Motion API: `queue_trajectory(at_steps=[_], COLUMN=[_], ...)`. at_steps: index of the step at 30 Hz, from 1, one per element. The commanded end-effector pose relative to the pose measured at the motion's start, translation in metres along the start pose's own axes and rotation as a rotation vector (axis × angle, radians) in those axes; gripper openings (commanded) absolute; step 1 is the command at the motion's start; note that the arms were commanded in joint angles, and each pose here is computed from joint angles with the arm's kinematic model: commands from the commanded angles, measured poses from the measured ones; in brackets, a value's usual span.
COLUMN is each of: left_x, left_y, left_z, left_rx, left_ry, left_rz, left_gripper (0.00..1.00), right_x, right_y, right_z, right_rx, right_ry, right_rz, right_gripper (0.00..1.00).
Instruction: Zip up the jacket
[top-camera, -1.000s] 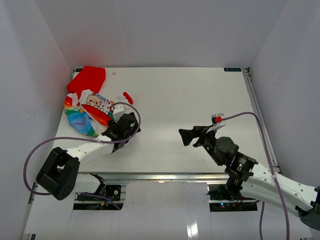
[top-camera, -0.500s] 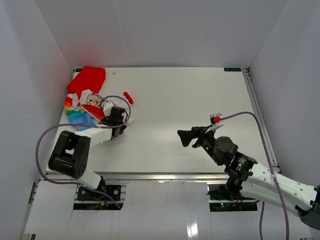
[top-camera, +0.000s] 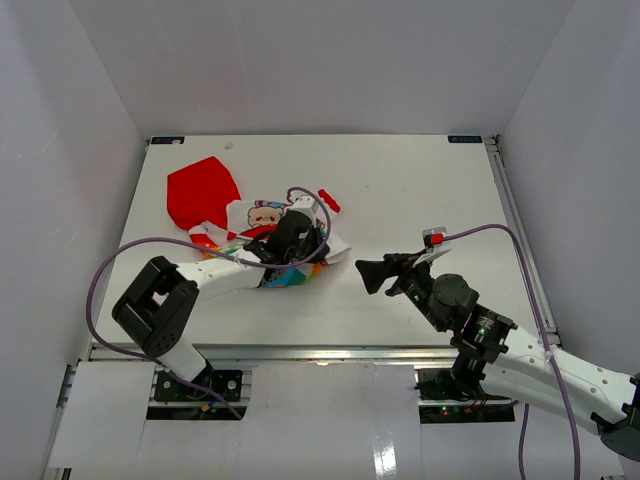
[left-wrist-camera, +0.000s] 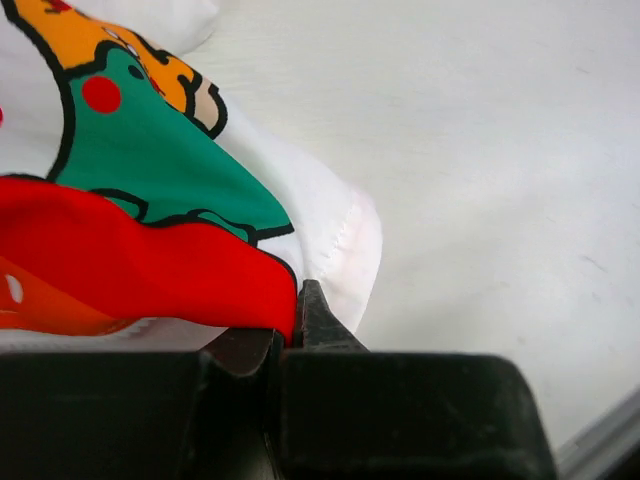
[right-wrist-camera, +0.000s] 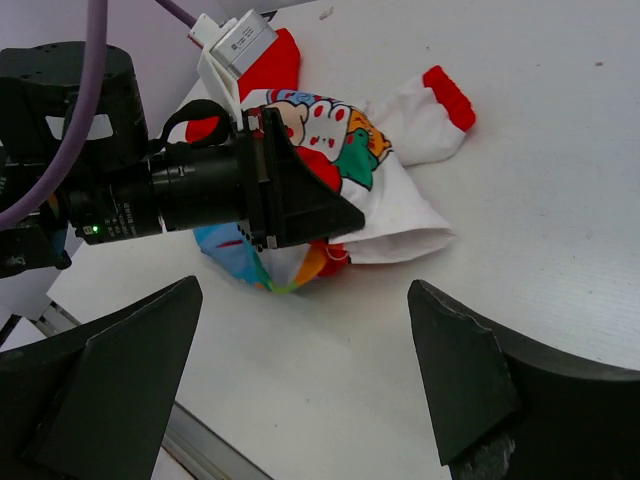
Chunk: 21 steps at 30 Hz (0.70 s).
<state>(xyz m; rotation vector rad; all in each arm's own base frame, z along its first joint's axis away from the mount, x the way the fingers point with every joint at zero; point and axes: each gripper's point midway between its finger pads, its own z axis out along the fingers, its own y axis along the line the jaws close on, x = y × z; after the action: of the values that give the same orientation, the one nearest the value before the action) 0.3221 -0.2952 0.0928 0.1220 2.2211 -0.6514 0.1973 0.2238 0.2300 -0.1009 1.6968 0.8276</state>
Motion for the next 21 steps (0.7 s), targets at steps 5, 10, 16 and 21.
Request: queue_trajectory(at_steps=[5, 10, 16, 21], left_x=[0.021, 0.005, -0.015, -0.017], left_y=[-0.081, -0.072, -0.036, 0.025], left_z=[-0.026, -0.055, -0.096, -0.114], left_rx=[0.344, 0.29, 0.115, -0.137], left_ry=[0.104, 0.061, -0.044, -0.096], left_rz=[0.056, 0.064, 0.015, -0.074], left_gripper=[0.65, 0.77, 0.77, 0.79], right_x=[-0.007, -0.007, -0.012, -0.016], right_y=[0.004, 0.003, 0.004, 0.013], right_z=[0.003, 0.002, 0.001, 0.014], right_rx=[0.0, -0.003, -0.015, -0.013], right_ry=[-0.016, -0.02, -0.021, 0.022], right_rz=[0.008, -0.001, -0.092, -0.197], right_gripper=[0.9, 0.9, 0.91, 0.92])
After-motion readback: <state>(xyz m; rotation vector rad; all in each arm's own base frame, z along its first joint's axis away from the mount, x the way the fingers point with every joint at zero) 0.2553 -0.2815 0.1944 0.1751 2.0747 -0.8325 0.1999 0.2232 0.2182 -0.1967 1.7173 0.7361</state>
